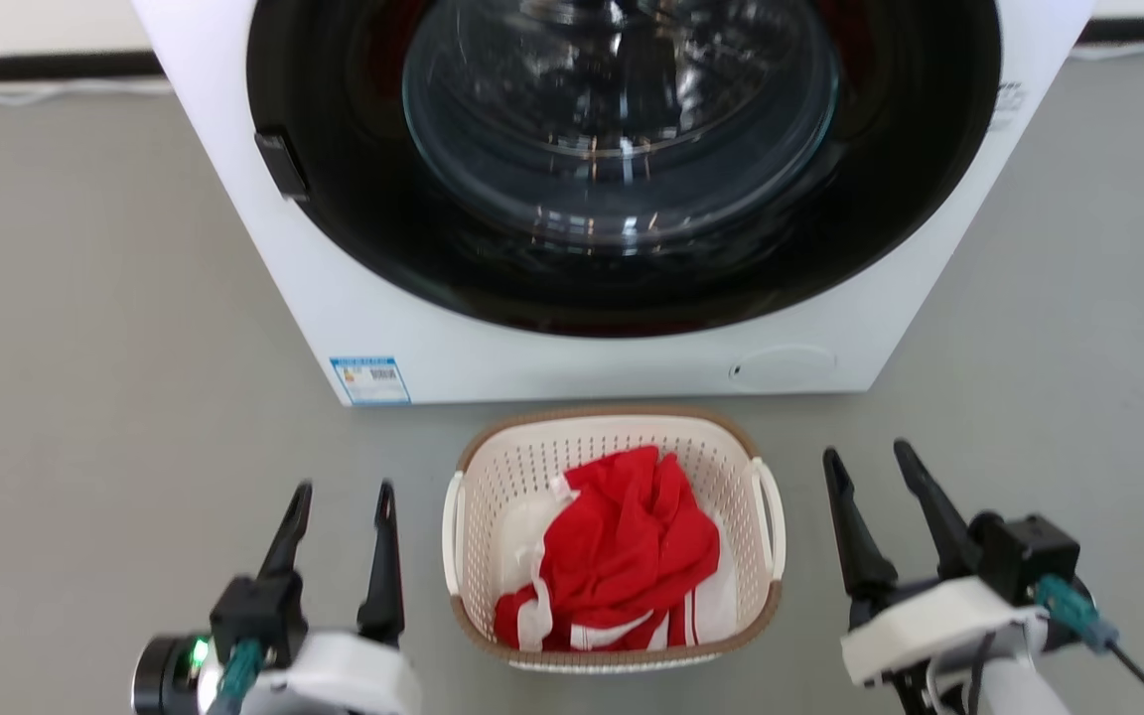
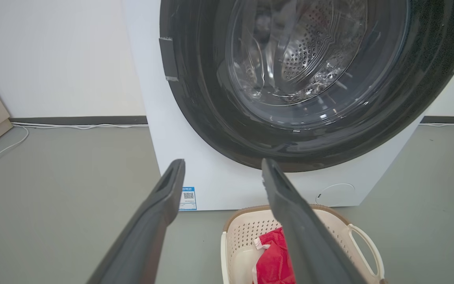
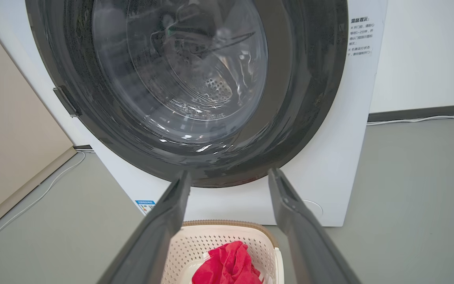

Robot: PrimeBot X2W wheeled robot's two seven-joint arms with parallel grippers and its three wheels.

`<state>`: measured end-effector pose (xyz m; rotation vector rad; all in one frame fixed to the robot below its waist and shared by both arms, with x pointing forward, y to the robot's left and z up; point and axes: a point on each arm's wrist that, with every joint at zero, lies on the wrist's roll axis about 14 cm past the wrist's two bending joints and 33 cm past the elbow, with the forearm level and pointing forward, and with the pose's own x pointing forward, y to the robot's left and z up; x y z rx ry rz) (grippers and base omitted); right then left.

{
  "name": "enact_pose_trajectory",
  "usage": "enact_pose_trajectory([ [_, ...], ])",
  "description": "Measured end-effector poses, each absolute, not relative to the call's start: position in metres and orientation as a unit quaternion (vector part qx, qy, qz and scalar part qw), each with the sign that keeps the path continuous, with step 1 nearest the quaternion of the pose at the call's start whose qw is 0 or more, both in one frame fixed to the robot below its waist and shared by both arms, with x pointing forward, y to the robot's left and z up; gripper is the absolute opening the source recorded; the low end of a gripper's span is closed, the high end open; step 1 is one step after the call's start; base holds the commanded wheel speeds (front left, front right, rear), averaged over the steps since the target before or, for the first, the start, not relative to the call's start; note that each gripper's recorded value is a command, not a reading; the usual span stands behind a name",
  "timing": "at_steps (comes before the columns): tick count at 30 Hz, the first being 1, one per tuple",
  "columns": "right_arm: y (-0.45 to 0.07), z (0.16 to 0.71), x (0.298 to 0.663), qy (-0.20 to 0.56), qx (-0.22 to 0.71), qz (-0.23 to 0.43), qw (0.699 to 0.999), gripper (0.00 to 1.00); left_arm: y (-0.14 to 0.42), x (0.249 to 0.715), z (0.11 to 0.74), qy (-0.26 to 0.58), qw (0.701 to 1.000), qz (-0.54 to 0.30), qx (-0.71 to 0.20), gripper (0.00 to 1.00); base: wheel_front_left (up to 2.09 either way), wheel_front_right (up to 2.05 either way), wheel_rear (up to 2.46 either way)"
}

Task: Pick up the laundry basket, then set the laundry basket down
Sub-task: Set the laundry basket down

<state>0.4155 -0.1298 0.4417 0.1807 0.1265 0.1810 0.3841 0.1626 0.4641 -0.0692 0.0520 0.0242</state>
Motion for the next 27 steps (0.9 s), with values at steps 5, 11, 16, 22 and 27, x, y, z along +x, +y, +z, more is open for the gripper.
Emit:
enact_pose_trajectory([
  [5,-0.134,0.452,0.394,0.049,0.091,0.085,0.991,1.0,0.169,0.359,0.468,0.022,0.999,0.025,-0.033,1.0,0.0,0.0,0.0],
  [11,-0.143,0.459,0.369,0.038,0.1,0.071,0.992,1.0,0.171,0.335,0.474,0.016,0.999,0.036,-0.034,1.0,0.0,0.0,0.0],
  [16,-0.152,0.463,0.354,0.031,0.105,0.058,0.992,1.0,0.172,0.323,0.479,0.007,0.999,0.04,-0.035,1.0,0.0,0.0,0.0],
  [22,-0.152,0.463,0.346,0.032,0.107,0.057,0.992,1.0,0.173,0.317,0.484,0.0,0.999,0.041,-0.032,1.0,0.0,0.0,0.0],
  [27,-0.151,0.464,0.346,0.031,0.108,0.059,0.992,1.0,0.172,0.318,0.487,-0.006,0.999,0.041,-0.022,1.0,0.0,0.0,0.0],
])
